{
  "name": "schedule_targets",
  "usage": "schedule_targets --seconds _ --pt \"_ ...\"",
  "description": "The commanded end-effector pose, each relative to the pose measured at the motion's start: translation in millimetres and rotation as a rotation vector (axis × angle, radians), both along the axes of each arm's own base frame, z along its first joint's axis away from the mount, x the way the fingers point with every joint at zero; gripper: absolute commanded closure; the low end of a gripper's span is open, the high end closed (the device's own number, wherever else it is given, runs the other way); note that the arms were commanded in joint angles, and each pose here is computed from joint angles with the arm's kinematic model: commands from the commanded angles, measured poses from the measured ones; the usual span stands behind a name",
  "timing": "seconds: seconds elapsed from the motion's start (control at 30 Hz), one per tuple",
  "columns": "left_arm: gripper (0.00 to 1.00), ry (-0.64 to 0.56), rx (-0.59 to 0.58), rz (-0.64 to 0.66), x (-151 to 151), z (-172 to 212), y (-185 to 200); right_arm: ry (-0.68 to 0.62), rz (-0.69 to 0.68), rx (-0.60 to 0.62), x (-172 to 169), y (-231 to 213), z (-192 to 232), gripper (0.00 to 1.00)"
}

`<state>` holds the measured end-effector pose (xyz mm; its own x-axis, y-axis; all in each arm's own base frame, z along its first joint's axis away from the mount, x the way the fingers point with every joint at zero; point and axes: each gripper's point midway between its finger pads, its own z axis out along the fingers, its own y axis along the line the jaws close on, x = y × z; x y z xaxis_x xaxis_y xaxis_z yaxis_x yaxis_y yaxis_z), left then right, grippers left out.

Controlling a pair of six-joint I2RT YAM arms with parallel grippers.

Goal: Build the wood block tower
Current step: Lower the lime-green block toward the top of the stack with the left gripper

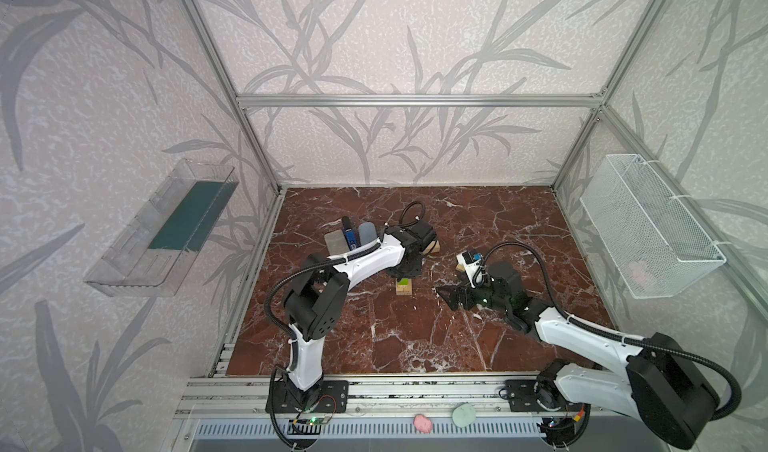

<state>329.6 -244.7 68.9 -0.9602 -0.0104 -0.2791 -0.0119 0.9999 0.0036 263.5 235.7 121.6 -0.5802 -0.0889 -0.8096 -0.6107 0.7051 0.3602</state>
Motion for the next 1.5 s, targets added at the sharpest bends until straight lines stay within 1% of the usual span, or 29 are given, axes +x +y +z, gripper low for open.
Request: schedule_targets --seconds 0.0,0.33,0.53,0.83,1.1,1.47 --pt "0.94 0.017 0.024 0.012 -2 -7 7 -0.036 -0.009 0.006 2 -2 6 0.01" --pt "0.91 0.025 0.028 0.018 -2 -12 7 -0.04 -0.013 0.006 2 -3 7 0.01" --pt "0.87 0.028 0.033 0.028 -2 -14 9 -0.039 -0.014 0.005 2 -3 7 0.01" --pt "0.74 0.039 0.034 0.029 -3 -17 10 -0.043 -0.018 0.004 2 -4 8 0.01" --pt "0.67 0.048 0.033 0.038 -6 -21 12 -0.042 -0.019 0.002 2 -4 7 0.01" --pt "0.63 0.052 0.022 0.038 -6 -23 11 -0.043 -0.019 0.0 2 -4 7 0.01"
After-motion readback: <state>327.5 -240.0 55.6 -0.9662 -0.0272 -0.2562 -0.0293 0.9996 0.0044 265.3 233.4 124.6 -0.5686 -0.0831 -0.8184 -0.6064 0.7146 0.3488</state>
